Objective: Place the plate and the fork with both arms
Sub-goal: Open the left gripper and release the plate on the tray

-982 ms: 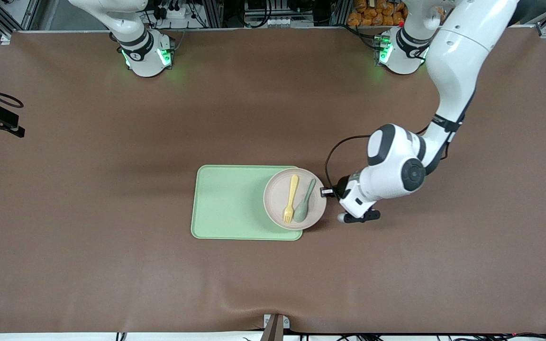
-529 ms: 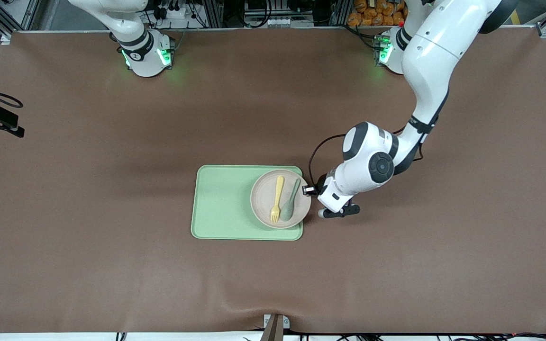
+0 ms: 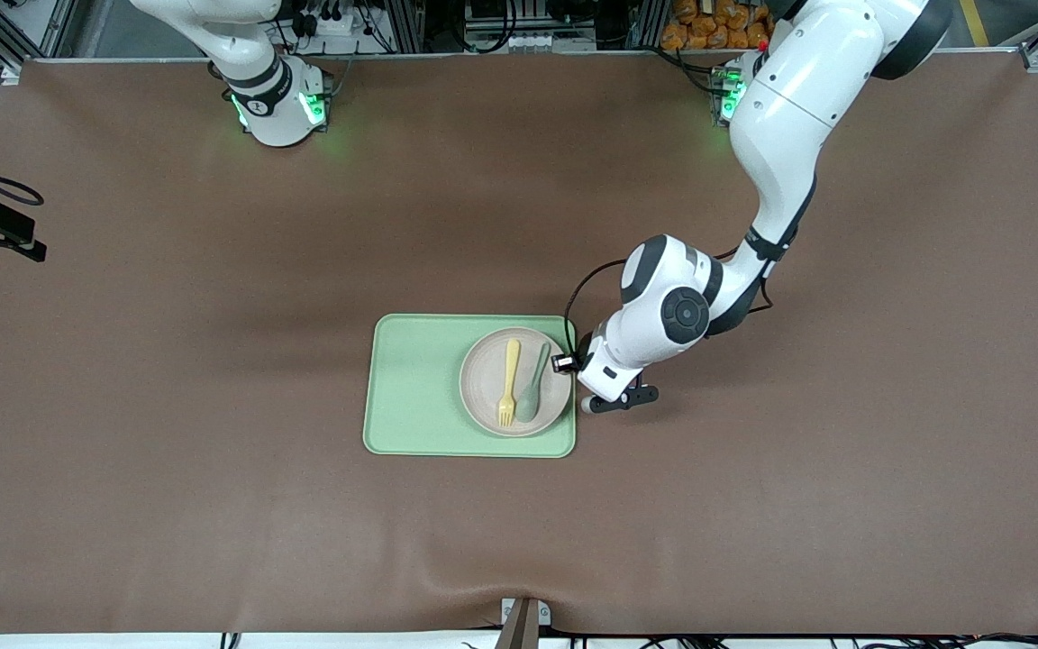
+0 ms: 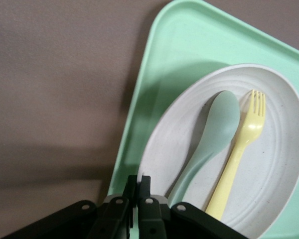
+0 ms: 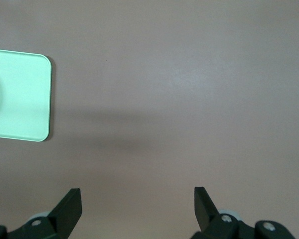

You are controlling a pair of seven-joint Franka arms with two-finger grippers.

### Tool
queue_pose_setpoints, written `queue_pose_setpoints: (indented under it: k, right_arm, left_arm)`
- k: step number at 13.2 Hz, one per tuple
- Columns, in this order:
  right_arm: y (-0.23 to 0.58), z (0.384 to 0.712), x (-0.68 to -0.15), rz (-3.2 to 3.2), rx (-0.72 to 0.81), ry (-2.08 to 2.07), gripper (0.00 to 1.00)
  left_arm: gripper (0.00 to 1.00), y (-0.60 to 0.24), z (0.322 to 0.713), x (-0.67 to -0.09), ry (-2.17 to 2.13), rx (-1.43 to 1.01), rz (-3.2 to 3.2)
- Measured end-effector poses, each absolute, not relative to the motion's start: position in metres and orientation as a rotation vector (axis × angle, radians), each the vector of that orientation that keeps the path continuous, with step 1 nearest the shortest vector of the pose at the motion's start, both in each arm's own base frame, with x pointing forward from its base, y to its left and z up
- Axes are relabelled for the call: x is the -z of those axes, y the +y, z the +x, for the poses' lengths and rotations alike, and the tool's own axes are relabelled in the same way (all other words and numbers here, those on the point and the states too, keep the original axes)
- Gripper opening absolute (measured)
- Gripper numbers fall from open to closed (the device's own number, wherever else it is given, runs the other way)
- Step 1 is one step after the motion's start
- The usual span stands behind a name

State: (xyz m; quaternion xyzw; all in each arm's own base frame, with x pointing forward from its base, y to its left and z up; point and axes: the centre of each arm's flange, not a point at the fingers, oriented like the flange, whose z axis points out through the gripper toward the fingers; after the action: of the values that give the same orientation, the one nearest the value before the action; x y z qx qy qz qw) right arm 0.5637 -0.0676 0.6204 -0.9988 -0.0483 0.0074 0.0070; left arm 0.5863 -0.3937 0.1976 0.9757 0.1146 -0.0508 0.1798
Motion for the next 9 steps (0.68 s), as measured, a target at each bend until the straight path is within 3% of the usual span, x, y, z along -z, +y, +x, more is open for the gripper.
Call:
queue_pose_setpoints:
  k: [9]
  right_arm:
    - [-0.0628,0.5655,-0.6238,-3.115,-0.002,-0.162,1.0]
  left_arm:
    - [0.05,-0.3992,0.5847,-0.1943,0.329,0.141,2.761]
